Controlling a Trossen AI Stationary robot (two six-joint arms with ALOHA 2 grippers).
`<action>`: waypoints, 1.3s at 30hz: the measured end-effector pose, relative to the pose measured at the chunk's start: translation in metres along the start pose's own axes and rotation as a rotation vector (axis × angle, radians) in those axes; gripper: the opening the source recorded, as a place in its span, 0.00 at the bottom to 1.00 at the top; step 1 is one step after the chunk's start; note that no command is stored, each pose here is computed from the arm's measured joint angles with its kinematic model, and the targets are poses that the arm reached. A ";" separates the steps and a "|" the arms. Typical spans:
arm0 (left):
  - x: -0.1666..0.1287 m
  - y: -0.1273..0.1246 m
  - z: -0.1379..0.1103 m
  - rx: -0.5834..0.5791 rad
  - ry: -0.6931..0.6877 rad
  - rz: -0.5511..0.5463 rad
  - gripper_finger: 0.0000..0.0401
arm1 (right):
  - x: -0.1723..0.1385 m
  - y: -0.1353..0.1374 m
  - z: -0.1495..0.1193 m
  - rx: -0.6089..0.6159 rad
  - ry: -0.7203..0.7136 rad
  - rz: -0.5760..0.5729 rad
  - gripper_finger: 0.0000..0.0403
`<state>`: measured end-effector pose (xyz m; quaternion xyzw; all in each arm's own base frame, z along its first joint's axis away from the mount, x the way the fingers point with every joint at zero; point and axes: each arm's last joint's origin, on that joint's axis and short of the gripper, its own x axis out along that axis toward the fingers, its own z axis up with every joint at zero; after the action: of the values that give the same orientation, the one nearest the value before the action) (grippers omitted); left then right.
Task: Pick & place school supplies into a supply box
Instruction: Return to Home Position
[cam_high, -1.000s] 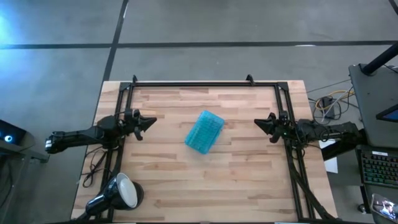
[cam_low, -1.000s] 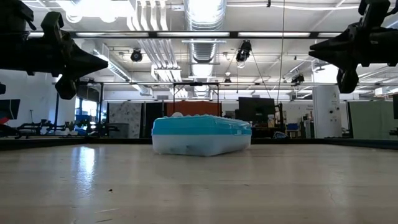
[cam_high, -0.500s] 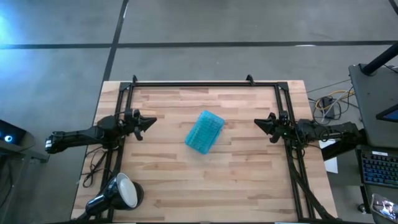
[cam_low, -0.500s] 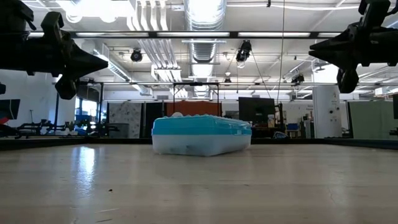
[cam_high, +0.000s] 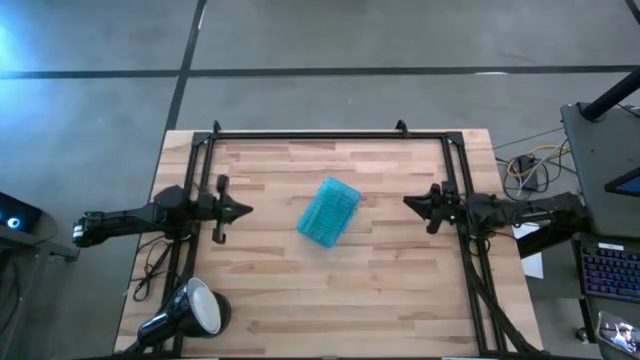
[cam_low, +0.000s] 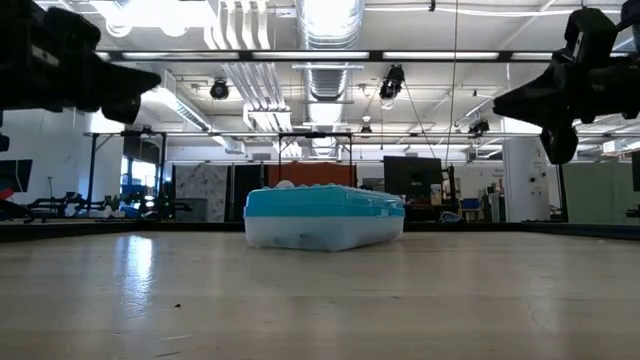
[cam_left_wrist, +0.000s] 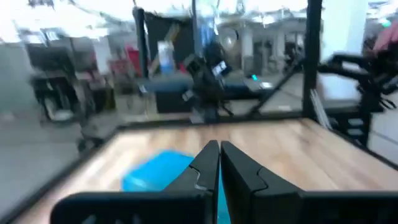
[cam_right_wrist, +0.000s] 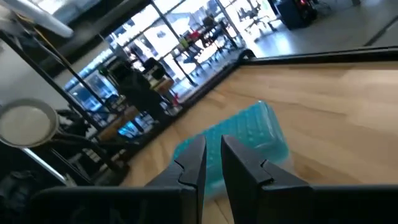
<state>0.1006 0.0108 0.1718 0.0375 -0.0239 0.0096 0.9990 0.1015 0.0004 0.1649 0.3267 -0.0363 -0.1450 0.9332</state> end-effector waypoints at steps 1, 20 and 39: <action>0.000 0.000 -0.002 -0.027 0.023 -0.006 0.00 | 0.001 0.000 -0.001 -0.006 0.010 -0.009 0.11; -0.004 -0.004 -0.001 -0.923 0.029 -0.073 0.00 | 0.002 -0.001 -0.003 -0.016 0.028 -0.023 0.11; -0.004 -0.005 0.001 -0.918 0.011 -0.085 0.00 | -0.004 -0.004 0.015 0.045 -0.154 -0.012 0.11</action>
<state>0.0966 0.0061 0.1720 -0.4081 -0.0186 -0.0429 0.9117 0.0944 -0.0104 0.1743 0.3360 -0.1092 -0.1743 0.9191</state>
